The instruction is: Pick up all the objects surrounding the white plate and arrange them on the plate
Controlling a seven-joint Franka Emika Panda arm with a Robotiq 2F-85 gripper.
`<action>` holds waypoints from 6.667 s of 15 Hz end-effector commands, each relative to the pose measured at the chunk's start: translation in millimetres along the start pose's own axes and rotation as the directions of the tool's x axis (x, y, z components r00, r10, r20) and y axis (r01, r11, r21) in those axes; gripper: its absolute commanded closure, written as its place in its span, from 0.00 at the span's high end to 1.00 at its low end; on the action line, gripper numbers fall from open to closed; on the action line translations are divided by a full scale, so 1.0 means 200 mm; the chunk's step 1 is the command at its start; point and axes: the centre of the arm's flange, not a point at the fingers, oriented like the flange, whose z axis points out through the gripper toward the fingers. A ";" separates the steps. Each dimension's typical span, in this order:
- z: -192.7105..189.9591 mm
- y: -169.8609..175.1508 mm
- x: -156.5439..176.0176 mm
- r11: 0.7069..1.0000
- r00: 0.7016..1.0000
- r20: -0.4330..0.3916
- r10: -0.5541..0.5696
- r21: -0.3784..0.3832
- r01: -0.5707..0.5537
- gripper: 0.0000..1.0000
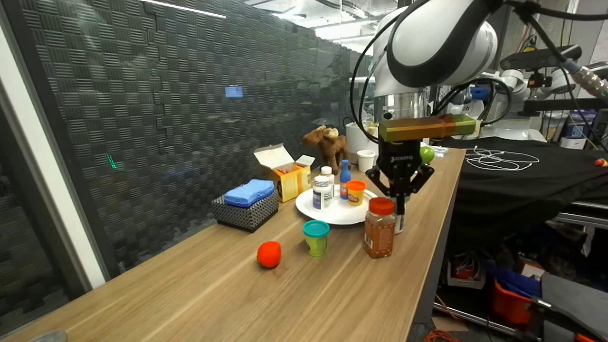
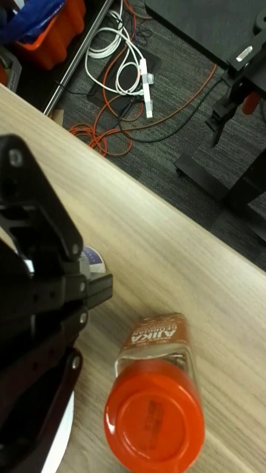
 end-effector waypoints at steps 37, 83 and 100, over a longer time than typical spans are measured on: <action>-0.28 0.04 0.08 0.993 0.977 -0.188 -0.105 -0.078 0.092 0.26; -0.25 -0.12 0.25 0.988 0.964 -0.230 -0.133 0.049 0.148 1.00; -0.30 -0.24 -0.22 0.953 0.940 -0.167 -0.297 0.018 0.304 1.00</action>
